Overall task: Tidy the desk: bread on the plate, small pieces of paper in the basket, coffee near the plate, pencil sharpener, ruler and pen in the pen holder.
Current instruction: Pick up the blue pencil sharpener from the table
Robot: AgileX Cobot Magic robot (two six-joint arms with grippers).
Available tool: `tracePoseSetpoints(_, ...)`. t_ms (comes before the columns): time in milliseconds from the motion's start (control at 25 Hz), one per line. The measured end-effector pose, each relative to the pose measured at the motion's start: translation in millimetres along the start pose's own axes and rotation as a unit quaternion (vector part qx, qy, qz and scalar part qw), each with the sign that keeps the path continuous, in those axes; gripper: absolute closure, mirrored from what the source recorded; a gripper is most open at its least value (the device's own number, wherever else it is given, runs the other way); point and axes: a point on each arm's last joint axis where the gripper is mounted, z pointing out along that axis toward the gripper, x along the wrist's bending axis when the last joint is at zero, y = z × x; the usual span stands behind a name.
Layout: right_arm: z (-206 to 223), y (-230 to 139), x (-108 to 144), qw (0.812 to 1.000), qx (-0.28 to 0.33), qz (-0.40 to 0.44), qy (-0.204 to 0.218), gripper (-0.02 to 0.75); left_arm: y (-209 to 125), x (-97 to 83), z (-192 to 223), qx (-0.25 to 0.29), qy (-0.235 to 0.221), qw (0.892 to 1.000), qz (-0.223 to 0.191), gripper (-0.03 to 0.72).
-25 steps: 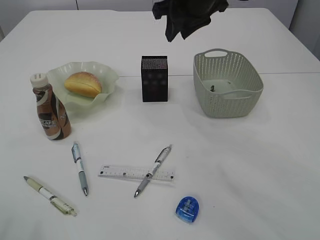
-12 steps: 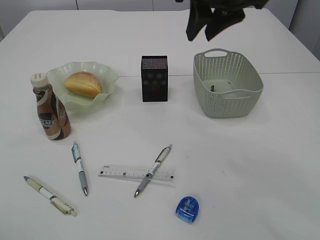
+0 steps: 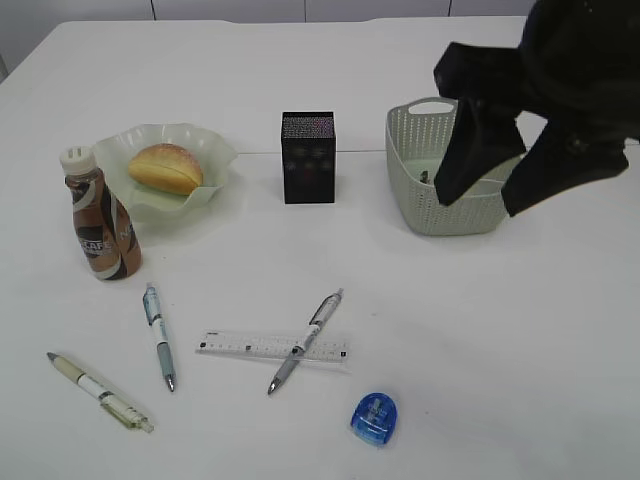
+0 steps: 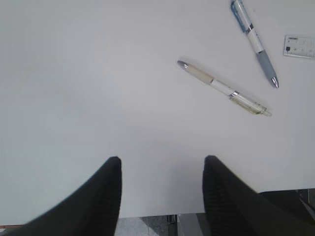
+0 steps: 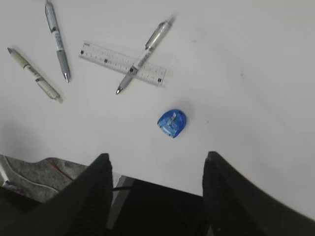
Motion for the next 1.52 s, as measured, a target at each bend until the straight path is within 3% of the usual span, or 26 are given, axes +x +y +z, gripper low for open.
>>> tracePoseSetpoints(320, 12.0, -4.3, -8.5, 0.999, 0.016, 0.038, -0.03, 0.279, -4.6, 0.5, -0.1, 0.025, 0.003, 1.0, 0.002, 0.307)
tracePoseSetpoints(560, 31.6, -11.8, -5.3, 0.989, 0.008, 0.115, -0.095, 0.278, -5.1, 0.3, -0.3, 0.028, 0.001, 1.0, 0.001, 0.308)
tracePoseSetpoints(720, 60.8, -17.4, 2.5, 0.982, 0.009, 0.161, -0.098, 0.278, -5.1, 0.3, -0.7, 0.029, 0.001, 1.0, 0.001, 0.308)
tracePoseSetpoints(1120, 155.7, -27.6, 24.4, 0.964, 0.099, 0.224, -0.102, 0.278, -5.1, 0.3, -0.7, 0.029, 0.001, 1.0, 0.001, 0.308)
tracePoseSetpoints(1520, 174.1, -29.6, 20.6, 0.958, 0.121, 0.228, -0.122, 0.277, -8.5, 0.7, -6.9, 0.017, 0.0, 1.0, 0.001, 0.308)
